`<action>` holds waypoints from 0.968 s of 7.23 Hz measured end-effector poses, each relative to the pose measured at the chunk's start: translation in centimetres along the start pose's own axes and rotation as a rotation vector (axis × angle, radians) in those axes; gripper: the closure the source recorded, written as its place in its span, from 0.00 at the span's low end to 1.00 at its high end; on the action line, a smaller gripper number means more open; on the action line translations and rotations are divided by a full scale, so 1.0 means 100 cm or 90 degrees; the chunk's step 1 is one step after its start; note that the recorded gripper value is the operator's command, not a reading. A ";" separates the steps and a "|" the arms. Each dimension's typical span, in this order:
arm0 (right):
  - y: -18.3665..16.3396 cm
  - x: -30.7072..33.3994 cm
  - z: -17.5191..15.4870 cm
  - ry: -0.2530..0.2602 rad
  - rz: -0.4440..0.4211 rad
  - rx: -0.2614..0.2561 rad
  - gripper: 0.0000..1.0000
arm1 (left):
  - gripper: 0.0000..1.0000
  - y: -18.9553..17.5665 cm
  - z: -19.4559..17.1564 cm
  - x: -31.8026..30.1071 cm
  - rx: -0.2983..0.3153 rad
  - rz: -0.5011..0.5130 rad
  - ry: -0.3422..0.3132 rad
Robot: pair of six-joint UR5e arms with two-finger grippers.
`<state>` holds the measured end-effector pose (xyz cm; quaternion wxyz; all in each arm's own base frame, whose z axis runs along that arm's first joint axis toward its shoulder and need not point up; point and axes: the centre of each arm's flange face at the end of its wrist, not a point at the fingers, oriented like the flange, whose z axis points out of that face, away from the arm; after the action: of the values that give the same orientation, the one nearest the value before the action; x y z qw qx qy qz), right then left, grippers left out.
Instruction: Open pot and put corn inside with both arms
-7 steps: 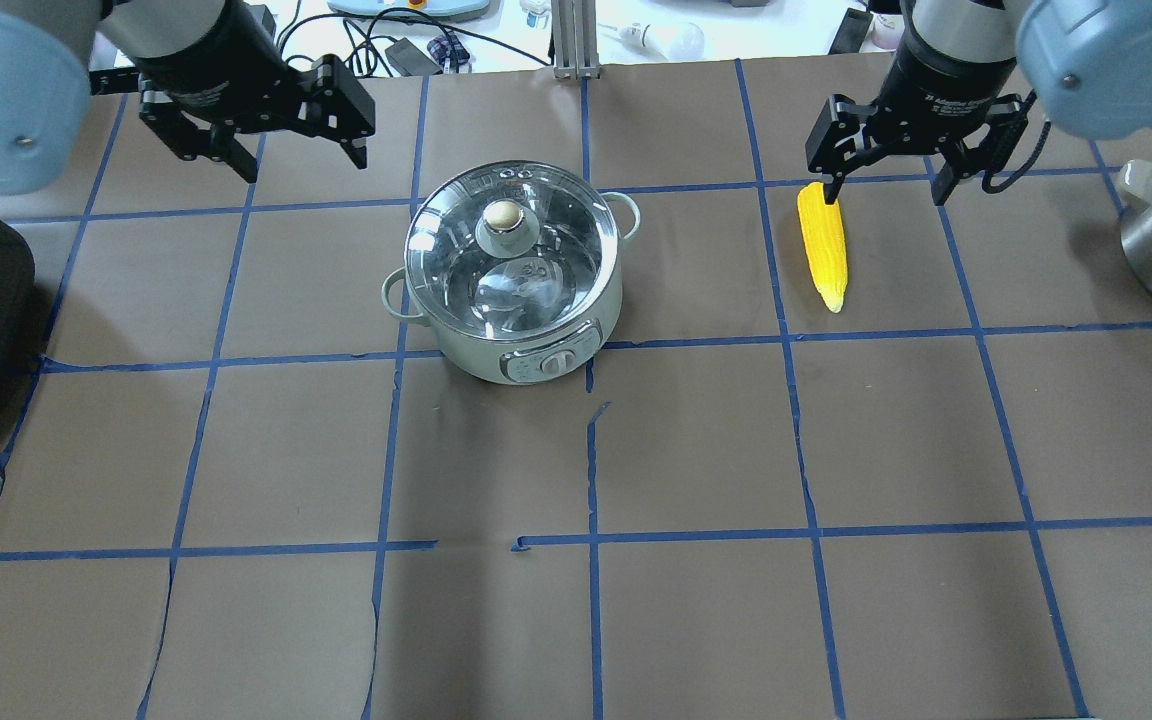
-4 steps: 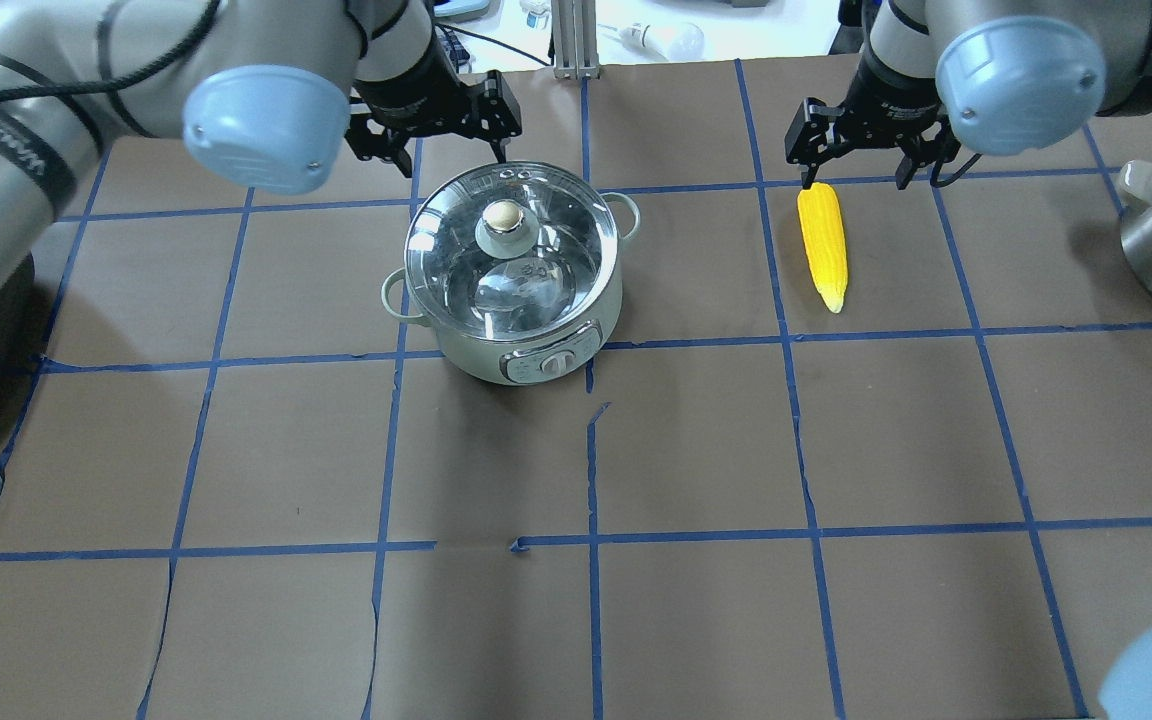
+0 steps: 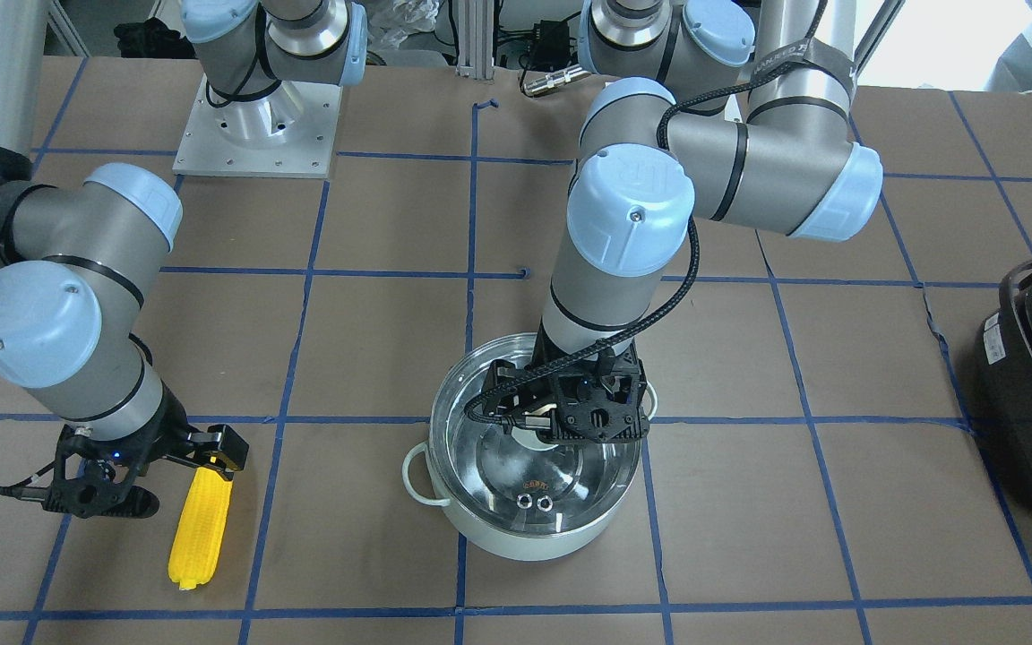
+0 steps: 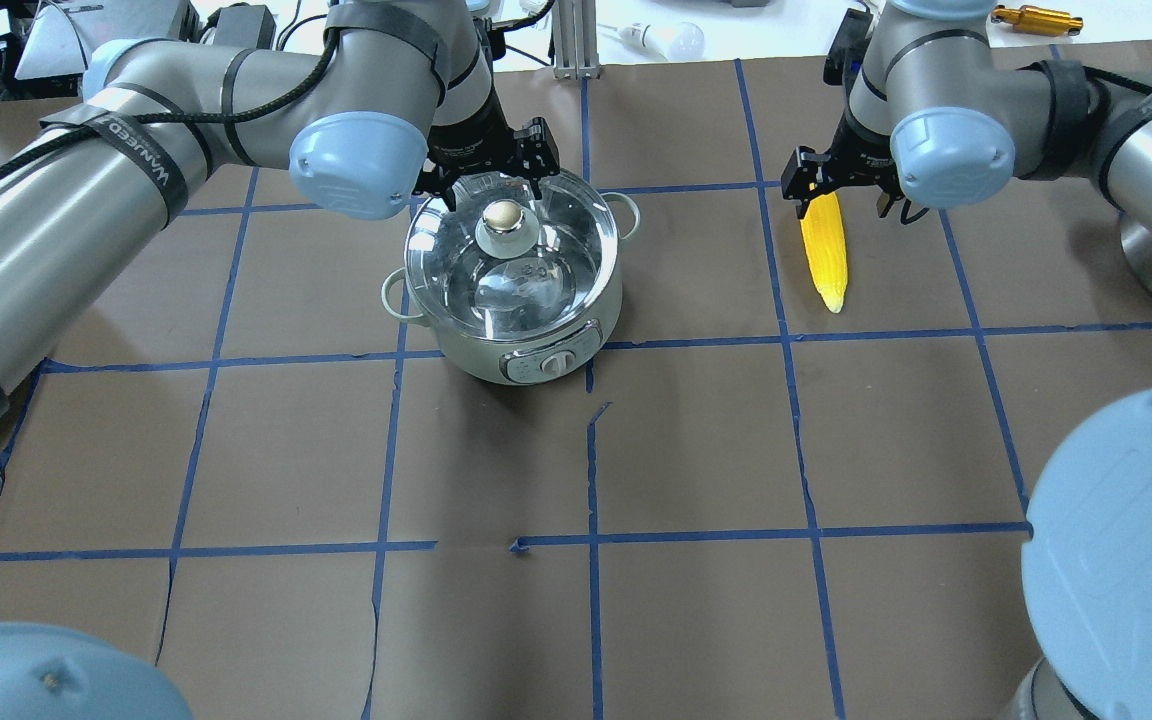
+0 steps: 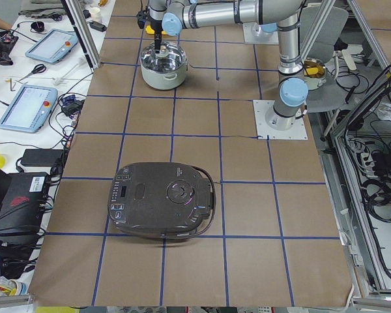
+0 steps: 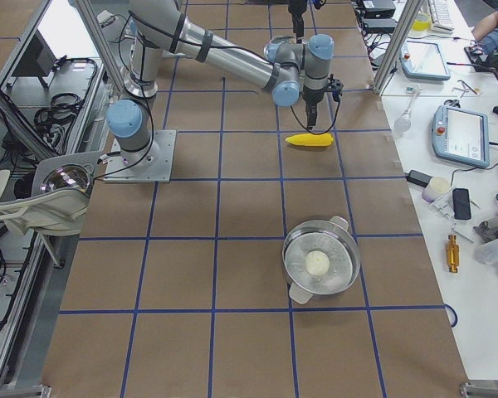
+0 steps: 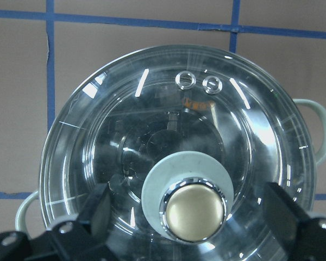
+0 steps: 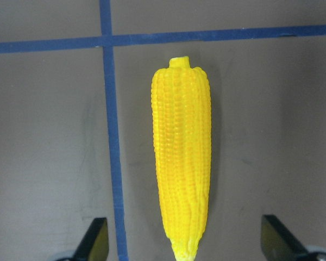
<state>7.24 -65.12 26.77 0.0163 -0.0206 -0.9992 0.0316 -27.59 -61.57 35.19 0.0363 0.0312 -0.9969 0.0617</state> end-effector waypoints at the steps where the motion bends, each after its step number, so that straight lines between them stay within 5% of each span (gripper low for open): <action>1: -0.002 0.005 0.022 -0.005 -0.004 -0.008 0.00 | 0.02 -0.001 0.007 0.001 -0.006 0.001 -0.002; 3: -0.004 0.007 0.053 -0.011 -0.009 -0.026 0.00 | 0.08 0.001 0.011 0.006 -0.010 0.007 -0.003; 5: -0.002 0.007 0.073 -0.013 -0.013 -0.045 0.03 | 0.32 0.003 0.010 0.010 -0.009 0.011 -0.002; 6: -0.003 0.007 0.080 -0.012 -0.013 -0.046 0.26 | 0.44 0.004 0.010 0.011 -0.010 0.011 -0.002; 7: -0.005 0.007 0.083 -0.010 -0.011 -0.037 0.62 | 0.47 0.005 0.010 0.011 -0.012 0.012 -0.005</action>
<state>6.20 -66.14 18.51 0.0079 -0.0121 -0.9999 0.0024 -28.74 -61.29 34.20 0.0320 0.0218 -0.9978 0.0529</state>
